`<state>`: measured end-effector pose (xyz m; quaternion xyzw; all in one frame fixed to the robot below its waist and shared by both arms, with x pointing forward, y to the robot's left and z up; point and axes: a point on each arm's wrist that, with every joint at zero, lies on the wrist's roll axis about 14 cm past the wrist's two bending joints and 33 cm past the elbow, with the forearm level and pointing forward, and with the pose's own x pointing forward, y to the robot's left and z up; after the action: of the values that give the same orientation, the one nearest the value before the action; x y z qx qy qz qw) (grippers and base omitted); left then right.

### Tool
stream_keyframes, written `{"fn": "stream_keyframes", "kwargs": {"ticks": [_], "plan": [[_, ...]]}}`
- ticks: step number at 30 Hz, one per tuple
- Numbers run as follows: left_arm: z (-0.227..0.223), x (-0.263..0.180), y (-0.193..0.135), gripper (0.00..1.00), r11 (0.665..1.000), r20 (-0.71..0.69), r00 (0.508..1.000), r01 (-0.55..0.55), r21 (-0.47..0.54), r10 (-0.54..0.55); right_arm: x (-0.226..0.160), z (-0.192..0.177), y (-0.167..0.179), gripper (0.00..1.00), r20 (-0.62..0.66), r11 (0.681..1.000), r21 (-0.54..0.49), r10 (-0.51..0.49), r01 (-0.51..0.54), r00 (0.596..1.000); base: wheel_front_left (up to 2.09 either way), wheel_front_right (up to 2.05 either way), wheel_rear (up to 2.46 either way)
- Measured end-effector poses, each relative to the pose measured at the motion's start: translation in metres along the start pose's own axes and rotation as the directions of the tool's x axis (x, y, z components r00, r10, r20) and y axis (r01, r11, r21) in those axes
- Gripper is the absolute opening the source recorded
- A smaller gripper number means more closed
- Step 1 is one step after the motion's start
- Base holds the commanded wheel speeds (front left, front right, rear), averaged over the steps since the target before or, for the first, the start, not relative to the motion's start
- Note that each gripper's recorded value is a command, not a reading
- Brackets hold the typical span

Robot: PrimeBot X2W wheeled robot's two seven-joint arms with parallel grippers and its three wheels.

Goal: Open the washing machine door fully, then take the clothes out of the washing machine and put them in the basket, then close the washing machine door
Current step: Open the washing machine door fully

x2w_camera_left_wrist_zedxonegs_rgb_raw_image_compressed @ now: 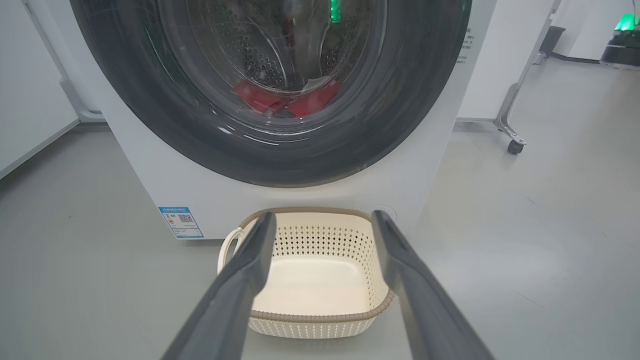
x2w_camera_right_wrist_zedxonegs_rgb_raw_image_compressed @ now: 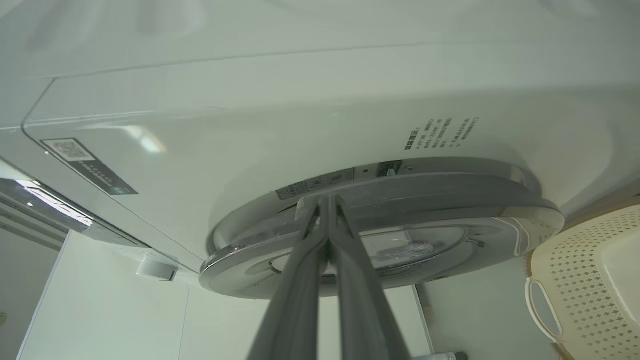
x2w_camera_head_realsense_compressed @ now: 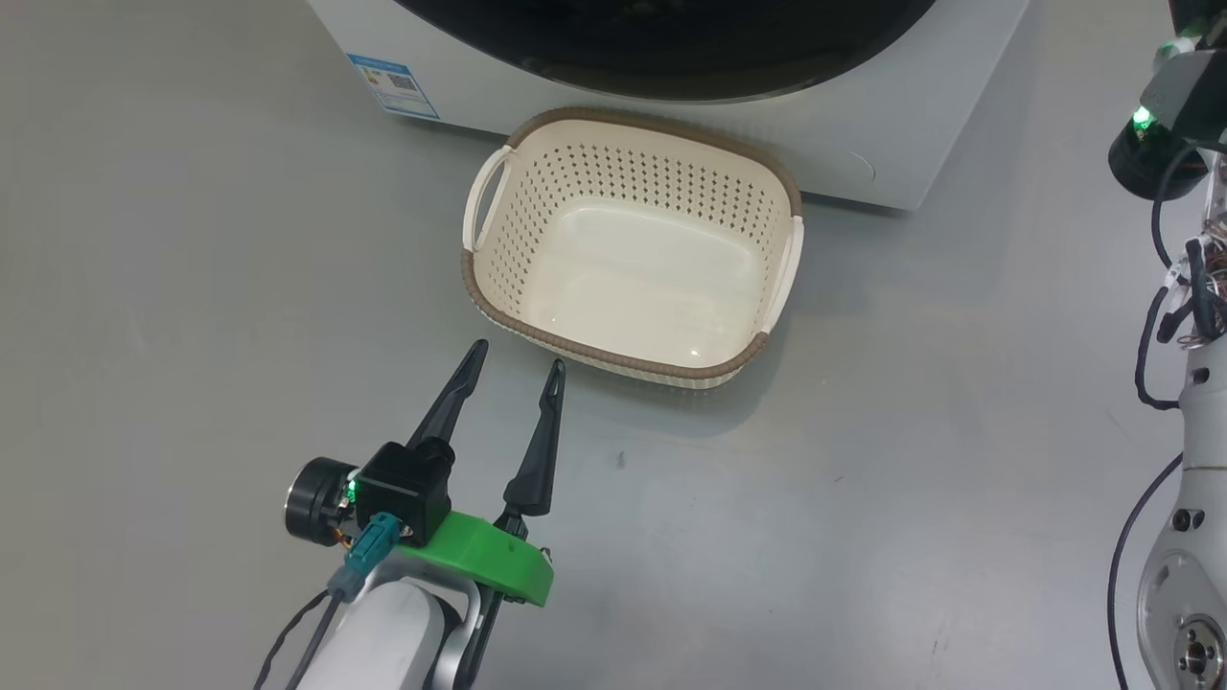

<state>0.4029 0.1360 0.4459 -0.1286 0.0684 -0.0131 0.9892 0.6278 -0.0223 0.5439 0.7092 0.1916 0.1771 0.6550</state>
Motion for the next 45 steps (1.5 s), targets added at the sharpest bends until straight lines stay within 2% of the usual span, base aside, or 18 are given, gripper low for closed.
{"fn": "stream_keyframes", "kwargs": {"ticks": [10,31,45], "plan": [[-0.008,-0.004,0.014,1.0,0.999,-0.028,0.998,-0.05,0.005,0.05,0.03,-0.01,-0.009,0.0,-0.044,0.996,0.084,-0.019,0.023,0.999,0.0,0.0,0.0],[-0.013,-0.015,0.036,1.0,0.991,-0.054,0.99,-0.132,-0.011,0.131,0.078,-0.032,-0.021,0.0,-0.131,0.99,0.11,-0.076,0.091,0.988,0.0,0.0,0.0],[-0.014,-0.016,0.04,1.0,0.989,-0.056,0.987,-0.149,-0.007,0.148,0.087,-0.033,-0.028,0.0,-0.157,0.984,0.124,-0.11,0.13,0.981,0.0,0.0,0.0]]}}
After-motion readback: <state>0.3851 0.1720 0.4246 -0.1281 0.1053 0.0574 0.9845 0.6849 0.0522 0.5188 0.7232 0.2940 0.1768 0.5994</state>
